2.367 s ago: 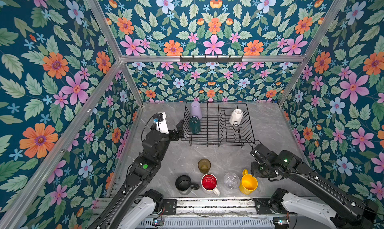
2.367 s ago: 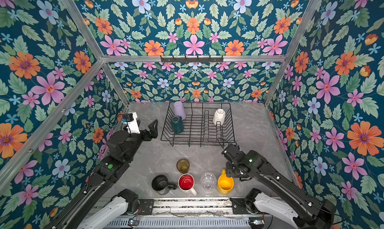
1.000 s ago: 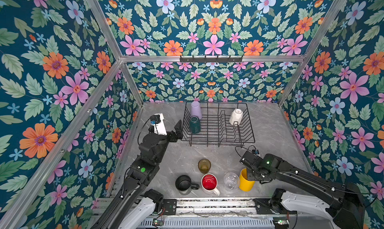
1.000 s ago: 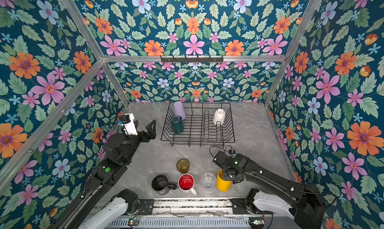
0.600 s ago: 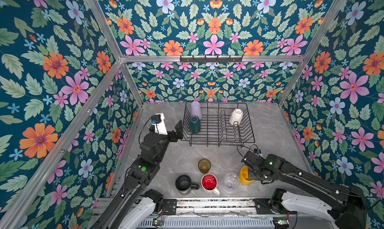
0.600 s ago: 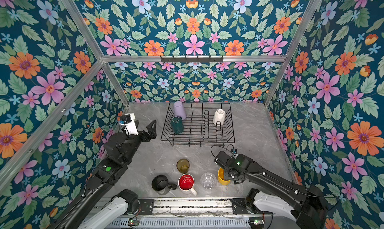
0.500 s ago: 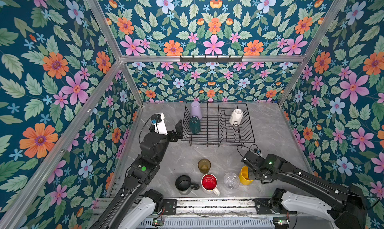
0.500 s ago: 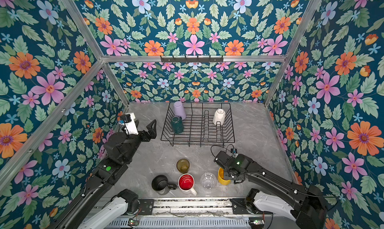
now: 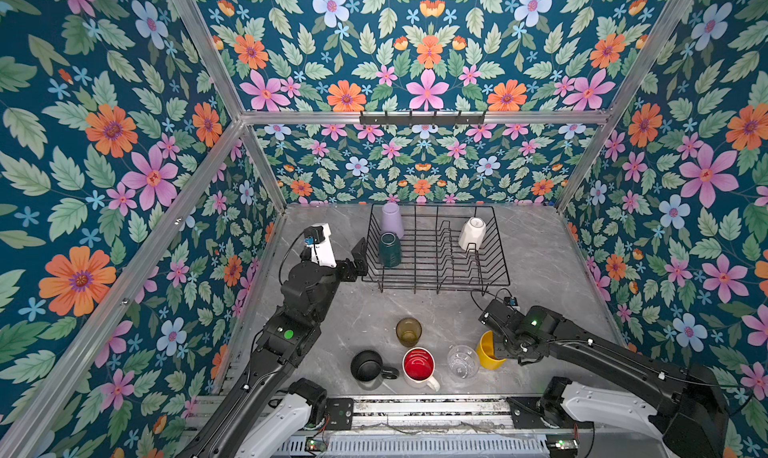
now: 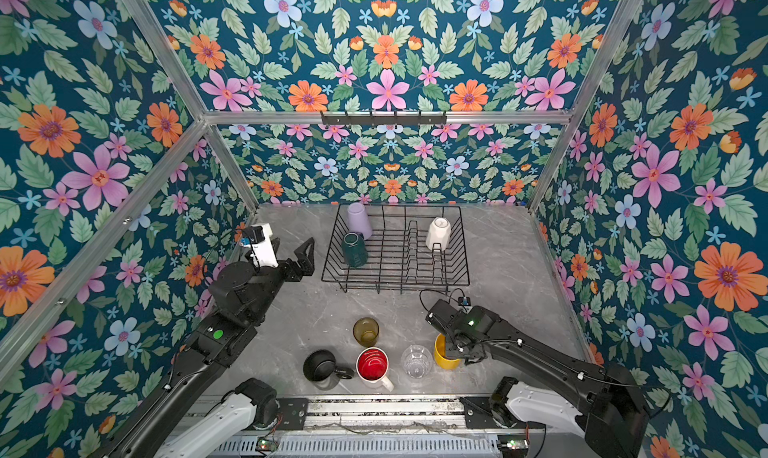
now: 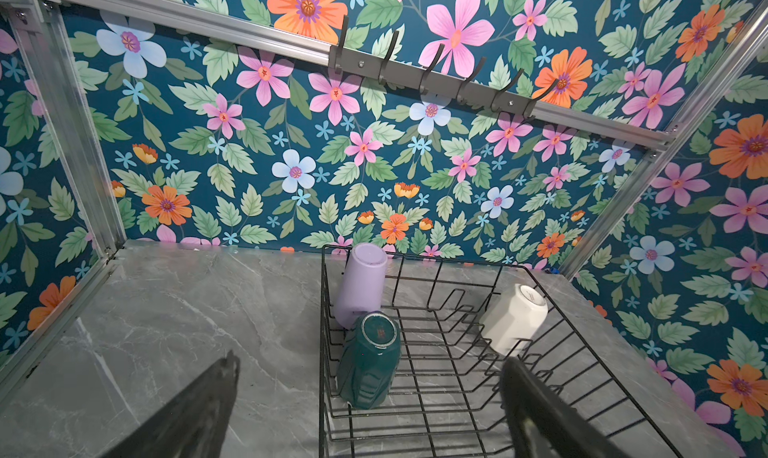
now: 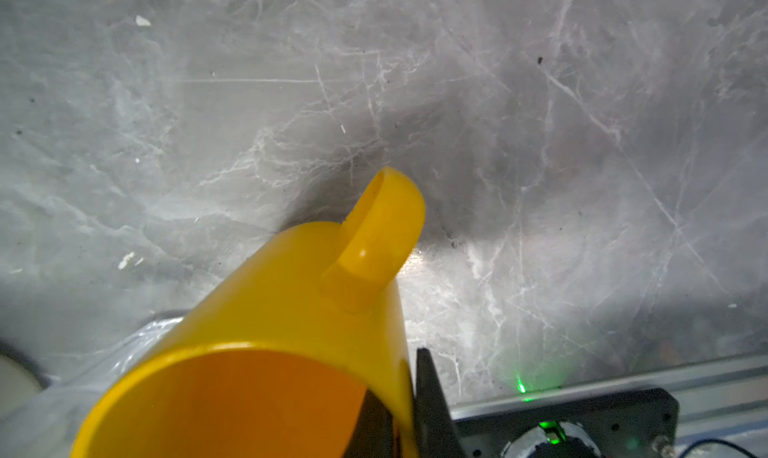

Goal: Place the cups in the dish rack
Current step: 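Lift the yellow mug with the right gripper while the left gripper reaches in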

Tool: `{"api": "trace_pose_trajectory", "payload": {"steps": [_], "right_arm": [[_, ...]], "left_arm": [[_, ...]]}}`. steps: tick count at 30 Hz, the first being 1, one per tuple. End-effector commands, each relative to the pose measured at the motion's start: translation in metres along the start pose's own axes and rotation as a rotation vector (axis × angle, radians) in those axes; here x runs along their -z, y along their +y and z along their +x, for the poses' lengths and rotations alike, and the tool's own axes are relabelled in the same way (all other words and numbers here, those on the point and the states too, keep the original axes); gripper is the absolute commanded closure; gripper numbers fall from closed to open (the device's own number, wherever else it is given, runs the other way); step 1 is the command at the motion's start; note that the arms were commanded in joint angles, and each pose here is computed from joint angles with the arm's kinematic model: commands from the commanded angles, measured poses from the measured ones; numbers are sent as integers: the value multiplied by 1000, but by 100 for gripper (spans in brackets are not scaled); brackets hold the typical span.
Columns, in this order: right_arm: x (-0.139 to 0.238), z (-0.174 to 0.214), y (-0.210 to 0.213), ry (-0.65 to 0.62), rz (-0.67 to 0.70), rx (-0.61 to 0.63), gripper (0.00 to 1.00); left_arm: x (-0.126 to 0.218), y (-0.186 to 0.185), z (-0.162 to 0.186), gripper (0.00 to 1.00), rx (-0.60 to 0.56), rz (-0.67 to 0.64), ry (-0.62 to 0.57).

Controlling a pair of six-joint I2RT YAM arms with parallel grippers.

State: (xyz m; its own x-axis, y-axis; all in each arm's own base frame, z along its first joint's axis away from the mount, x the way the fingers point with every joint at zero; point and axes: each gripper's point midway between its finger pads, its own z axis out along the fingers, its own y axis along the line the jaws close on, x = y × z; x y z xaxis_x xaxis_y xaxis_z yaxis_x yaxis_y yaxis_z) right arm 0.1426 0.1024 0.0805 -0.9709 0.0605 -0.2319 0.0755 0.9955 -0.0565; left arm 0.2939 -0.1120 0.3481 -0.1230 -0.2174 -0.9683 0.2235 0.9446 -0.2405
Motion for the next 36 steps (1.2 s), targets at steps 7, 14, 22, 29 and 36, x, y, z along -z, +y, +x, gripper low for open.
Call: {"api": "trace_pose_trajectory", "payload": {"steps": [7, 14, 22, 29, 36], "right_arm": [[40, -31, -6, -108, -74, -42, 100], [97, -74, -1, -293, -247, -61, 100], [141, -134, 47, -475, -557, -27, 100], [181, -169, 86, -733, -729, 187, 100], [213, -173, 103, -955, -819, 387, 100]], "left_arm": [[-1, -3, -6, 0, 8, 10, -19], [-5, -15, -5, 0, 17, 78, -21], [-15, -58, 15, 0, 97, 321, 51], [-11, -86, 21, 0, 156, 520, 79], [-6, -101, 25, 1, 193, 661, 121]]}}
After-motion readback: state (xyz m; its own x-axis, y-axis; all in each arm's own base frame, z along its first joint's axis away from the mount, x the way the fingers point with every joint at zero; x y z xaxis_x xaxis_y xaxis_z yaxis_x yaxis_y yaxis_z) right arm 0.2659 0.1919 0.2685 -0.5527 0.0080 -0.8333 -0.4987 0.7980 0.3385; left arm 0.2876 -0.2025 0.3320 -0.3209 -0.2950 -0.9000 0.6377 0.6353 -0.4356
